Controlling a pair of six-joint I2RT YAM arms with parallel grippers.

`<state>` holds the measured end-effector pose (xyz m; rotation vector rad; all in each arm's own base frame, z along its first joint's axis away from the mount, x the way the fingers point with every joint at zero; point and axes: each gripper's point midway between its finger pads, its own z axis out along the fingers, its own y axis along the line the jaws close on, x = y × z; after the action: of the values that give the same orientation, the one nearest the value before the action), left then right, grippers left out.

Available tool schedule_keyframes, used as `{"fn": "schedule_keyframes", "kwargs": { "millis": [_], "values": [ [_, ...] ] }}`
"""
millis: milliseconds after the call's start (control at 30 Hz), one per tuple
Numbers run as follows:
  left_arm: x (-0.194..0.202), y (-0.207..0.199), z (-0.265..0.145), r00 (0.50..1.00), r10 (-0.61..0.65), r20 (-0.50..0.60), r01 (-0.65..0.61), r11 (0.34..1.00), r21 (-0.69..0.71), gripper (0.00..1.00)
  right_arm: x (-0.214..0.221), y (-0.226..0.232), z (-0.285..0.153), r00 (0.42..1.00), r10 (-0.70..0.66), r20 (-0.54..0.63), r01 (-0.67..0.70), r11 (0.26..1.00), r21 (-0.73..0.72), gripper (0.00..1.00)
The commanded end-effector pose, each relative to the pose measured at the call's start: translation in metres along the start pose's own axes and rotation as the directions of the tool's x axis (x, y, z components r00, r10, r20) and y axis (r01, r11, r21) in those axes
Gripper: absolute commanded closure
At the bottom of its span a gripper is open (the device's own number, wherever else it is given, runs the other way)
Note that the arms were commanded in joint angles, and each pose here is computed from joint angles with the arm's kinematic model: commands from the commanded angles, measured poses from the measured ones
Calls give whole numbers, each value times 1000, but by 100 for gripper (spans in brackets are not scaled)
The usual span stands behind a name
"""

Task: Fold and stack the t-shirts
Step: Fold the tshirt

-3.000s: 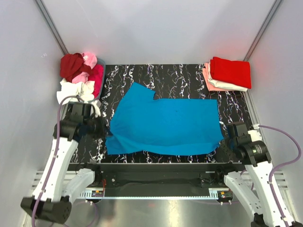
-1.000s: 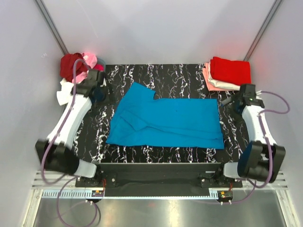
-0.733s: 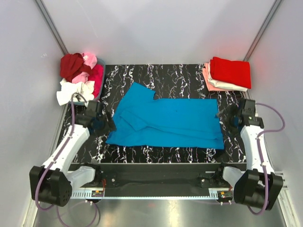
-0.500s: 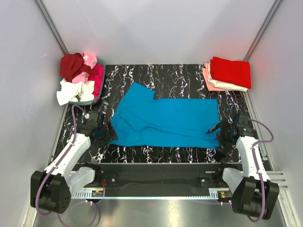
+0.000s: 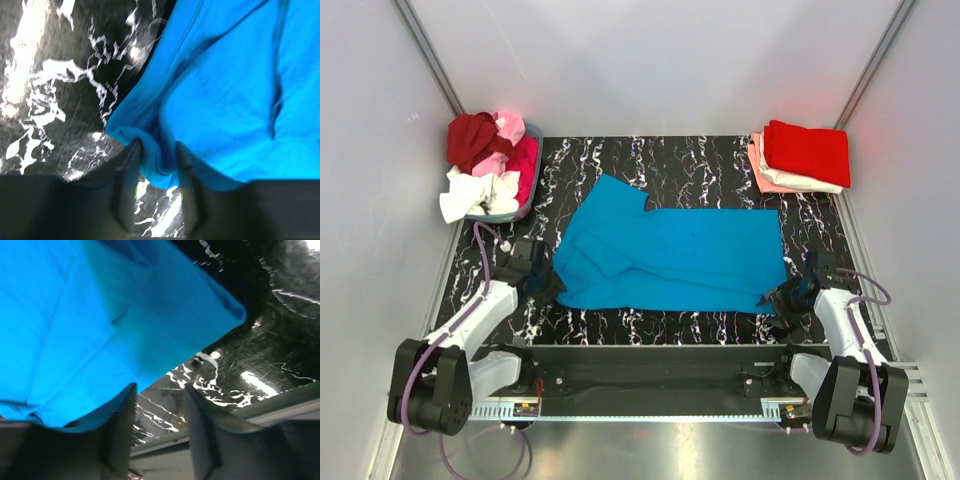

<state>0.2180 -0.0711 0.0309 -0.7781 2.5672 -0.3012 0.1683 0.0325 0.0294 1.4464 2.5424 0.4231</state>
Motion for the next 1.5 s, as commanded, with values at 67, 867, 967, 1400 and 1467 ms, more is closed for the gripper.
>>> {"fn": "schedule_keyframes", "kwargs": {
  "millis": [67,867,967,1400,1467],
  "values": [
    [-30,-12,-2,990,-16,143,10,999,41,76,-21,6,0,996,23,85,-24,1000,14,62],
    [-29,-2,-43,973,-87,212,73,995,74,100,-66,18,20,987,-20,157,0,992,126,100],
    [-19,7,-46,975,-103,196,93,994,61,100,-68,17,23,990,-19,137,-3,988,157,100],
    [22,3,-47,983,-149,105,140,986,86,50,-74,8,-26,962,16,272,-67,981,181,42],
    [18,2,-55,985,-124,124,115,990,80,38,-70,11,-28,966,30,257,-73,984,161,29]
  ]
}}
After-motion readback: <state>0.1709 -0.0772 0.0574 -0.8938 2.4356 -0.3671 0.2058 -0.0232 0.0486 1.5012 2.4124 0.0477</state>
